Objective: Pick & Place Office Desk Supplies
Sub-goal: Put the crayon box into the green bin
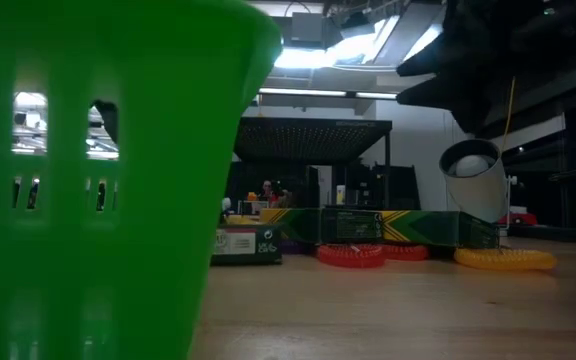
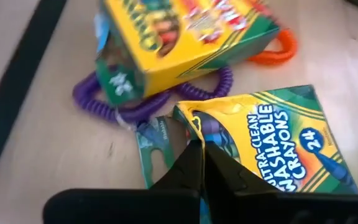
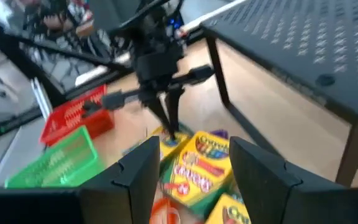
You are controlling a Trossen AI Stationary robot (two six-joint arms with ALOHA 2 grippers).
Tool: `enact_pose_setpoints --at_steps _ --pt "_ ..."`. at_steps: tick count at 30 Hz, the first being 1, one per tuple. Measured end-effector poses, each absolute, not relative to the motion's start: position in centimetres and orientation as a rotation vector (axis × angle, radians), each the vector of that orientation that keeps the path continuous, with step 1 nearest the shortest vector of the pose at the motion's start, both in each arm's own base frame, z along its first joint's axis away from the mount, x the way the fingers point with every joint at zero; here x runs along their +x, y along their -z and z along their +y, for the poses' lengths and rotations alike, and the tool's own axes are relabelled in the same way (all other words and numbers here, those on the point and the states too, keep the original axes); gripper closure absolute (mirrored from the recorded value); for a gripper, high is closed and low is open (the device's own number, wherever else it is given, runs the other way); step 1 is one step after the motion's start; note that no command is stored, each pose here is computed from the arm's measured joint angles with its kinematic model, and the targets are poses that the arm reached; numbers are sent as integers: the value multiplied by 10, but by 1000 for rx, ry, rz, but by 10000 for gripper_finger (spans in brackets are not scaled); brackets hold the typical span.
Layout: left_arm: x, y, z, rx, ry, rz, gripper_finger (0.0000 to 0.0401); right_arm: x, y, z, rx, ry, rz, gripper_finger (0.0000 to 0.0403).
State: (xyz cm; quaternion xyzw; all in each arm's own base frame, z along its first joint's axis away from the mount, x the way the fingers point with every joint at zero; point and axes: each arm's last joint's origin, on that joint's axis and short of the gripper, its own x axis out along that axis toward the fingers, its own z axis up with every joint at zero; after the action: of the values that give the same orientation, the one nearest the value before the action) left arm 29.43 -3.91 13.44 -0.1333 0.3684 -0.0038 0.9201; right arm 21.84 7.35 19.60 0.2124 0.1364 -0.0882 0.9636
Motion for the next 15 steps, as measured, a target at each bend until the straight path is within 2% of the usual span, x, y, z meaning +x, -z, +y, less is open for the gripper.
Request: enact_pose_setpoints --at_steps 3,10,15 --pt "297 -147 -41 -232 40 708 399 224 -198 67 471 164 251 207" --pt "307 -179 -52 -53 129 594 400 254 -184 63 536 117 359 207" --pt "312 -197 -63 120 135 602 400 281 -180 68 543 60 415 207"
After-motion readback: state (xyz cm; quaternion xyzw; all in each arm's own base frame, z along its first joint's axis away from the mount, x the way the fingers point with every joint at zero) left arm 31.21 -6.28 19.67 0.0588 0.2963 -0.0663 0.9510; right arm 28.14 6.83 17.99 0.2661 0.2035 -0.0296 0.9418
